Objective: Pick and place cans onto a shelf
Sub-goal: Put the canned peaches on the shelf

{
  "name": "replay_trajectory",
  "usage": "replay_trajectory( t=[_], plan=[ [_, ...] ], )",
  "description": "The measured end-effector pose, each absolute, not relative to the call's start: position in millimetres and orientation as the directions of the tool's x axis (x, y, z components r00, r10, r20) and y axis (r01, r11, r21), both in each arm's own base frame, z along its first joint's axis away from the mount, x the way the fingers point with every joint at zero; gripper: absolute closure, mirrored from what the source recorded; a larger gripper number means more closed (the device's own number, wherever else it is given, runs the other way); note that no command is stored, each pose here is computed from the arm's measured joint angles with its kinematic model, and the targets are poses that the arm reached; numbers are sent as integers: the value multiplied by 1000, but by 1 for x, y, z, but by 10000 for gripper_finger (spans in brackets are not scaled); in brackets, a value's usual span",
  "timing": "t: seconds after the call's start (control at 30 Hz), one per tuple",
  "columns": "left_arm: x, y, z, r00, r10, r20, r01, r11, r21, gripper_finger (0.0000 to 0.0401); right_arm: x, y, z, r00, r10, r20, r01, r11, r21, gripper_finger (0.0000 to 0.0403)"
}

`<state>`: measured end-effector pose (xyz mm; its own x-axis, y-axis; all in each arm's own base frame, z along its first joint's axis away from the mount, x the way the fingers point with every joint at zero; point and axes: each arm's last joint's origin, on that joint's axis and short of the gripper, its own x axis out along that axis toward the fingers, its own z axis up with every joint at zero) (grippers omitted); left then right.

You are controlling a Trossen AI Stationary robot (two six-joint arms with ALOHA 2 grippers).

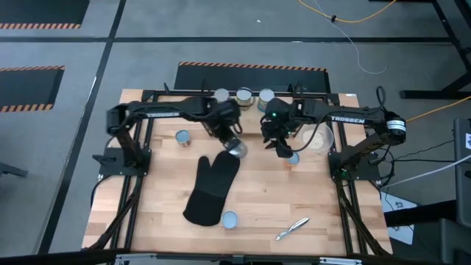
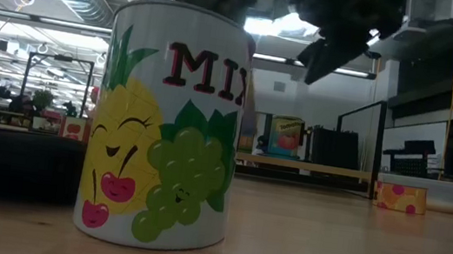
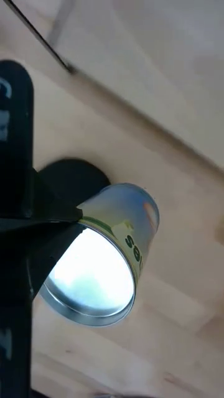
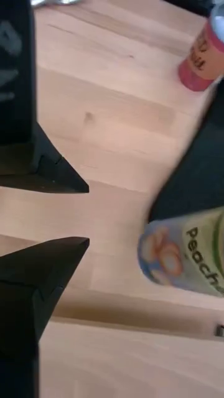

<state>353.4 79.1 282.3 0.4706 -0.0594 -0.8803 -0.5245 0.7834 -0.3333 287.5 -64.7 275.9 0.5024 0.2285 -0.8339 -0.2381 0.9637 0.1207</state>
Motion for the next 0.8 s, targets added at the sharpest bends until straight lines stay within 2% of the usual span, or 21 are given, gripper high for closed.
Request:
replay_trajectory(
  t=[0.27, 0.8],
  plan=[
    [390, 87, 258, 434, -103, -895, -524, 779, -344, 401, 279, -62, 273, 425, 243, -872, -224, 962, 158, 274],
    [395, 88, 245, 409, -108, -906, -537, 774, -335, 399, 274, -61, 271, 379, 255, -889, -217, 959, 183, 274]
  ],
)
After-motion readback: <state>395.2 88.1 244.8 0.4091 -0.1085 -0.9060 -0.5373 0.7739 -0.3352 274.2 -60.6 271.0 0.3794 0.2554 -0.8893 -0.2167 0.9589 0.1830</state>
